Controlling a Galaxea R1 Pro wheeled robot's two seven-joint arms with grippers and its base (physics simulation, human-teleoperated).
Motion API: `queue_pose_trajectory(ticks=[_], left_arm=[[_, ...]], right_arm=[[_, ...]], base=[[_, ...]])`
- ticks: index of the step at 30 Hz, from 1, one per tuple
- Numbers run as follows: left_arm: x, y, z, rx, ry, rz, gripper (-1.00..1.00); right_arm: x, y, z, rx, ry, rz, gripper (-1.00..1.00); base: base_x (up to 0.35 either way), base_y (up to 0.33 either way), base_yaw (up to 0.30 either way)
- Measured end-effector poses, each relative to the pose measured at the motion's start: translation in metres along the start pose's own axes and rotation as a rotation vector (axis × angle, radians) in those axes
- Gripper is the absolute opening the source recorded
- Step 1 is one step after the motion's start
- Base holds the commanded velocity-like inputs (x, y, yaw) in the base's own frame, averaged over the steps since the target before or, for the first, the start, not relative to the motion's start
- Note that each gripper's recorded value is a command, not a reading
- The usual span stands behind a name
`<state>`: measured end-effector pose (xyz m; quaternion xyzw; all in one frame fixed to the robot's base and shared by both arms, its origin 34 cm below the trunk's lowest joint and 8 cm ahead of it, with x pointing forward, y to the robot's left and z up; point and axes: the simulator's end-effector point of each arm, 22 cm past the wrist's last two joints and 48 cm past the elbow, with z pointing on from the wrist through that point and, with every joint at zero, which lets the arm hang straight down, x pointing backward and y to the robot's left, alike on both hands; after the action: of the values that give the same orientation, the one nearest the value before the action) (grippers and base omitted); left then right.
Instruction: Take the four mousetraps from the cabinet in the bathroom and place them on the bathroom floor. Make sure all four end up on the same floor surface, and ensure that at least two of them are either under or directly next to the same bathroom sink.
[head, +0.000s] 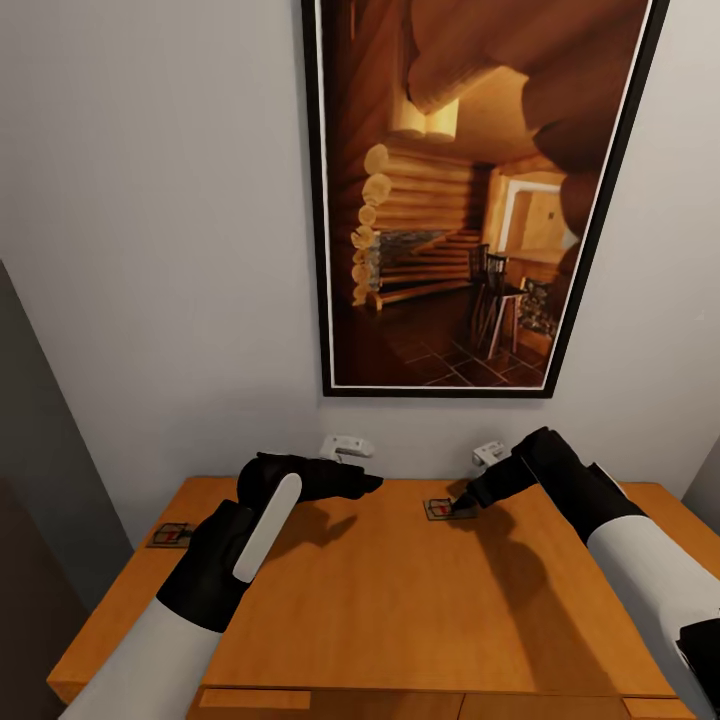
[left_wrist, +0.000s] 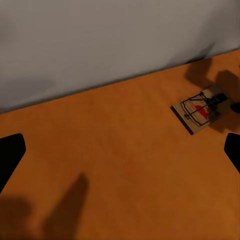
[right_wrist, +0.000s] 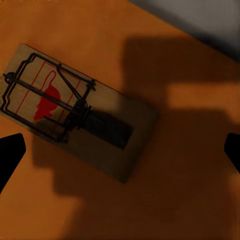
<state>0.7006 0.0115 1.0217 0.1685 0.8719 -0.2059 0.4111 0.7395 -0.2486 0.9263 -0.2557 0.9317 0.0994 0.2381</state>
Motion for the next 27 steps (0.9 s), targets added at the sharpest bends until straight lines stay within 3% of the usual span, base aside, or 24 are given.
queue_pose_trajectory(ticks=[18,27], left_arm=[[0.000,0.000,0.000,-0.002,0.000,0.001,1.00],[0.007,0.003,0.006,-0.003,-0.001,0.002,1.00]], right_arm=[[-0.026,0.009,-0.006,-0.001,-0.030,-0.018,1.00],[-0.025,0.010,0.002,-0.004,-0.034,-0.021,1.00]], base=[[0.000,0.000,0.000],[0.000,0.000,0.000]])
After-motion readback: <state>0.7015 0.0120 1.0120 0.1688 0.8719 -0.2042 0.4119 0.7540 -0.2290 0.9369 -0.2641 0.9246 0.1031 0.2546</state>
